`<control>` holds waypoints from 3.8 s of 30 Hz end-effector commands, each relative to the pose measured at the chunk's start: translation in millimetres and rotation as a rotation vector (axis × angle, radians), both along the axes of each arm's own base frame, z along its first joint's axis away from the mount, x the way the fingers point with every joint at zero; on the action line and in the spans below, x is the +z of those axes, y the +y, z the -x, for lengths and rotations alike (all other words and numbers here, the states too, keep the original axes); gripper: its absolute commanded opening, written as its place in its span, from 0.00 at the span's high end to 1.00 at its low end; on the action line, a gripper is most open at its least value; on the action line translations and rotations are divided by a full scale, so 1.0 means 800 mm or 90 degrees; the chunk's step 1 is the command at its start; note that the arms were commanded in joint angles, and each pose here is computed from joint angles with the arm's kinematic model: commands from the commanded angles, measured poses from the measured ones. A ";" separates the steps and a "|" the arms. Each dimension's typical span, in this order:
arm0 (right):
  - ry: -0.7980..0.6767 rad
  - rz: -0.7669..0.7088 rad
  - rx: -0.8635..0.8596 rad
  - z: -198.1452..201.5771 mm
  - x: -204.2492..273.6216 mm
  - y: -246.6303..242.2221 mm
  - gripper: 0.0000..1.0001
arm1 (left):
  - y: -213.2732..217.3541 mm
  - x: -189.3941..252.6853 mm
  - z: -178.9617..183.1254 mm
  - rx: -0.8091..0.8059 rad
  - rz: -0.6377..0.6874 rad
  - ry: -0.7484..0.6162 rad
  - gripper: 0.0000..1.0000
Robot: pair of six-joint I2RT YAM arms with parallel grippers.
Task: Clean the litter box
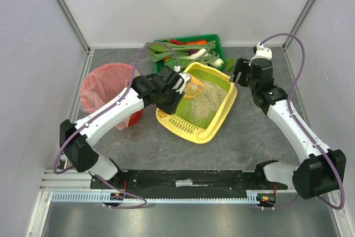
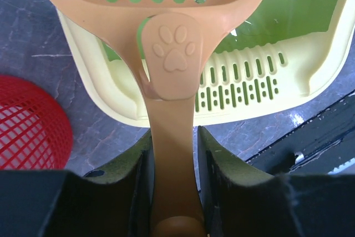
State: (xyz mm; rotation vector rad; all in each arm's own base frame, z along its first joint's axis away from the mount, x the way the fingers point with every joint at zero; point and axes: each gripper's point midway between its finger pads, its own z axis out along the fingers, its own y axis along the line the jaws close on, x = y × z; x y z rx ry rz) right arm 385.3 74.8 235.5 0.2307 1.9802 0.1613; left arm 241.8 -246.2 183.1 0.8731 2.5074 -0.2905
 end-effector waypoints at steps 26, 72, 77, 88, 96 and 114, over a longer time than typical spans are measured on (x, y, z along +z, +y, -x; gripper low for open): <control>-0.018 -0.014 0.001 -0.002 0.008 0.002 0.18 | 0.071 0.138 -0.048 0.354 0.310 0.005 0.98; -0.027 -0.021 0.003 0.007 0.010 0.000 0.18 | 0.141 0.184 -0.018 0.711 0.837 0.159 0.98; -0.023 -0.022 0.010 0.005 0.009 0.003 0.18 | 0.147 0.187 -0.015 0.759 0.903 0.179 0.98; -0.022 -0.023 0.001 0.007 0.007 0.001 0.18 | 0.164 0.180 -0.008 0.860 1.071 0.246 0.98; -0.029 -0.018 -0.013 0.010 0.010 -0.005 0.18 | 0.174 0.185 -0.017 0.870 1.188 0.286 0.98; -0.032 -0.010 -0.023 0.008 0.011 -0.010 0.17 | 0.169 0.193 -0.021 0.838 0.988 0.159 0.98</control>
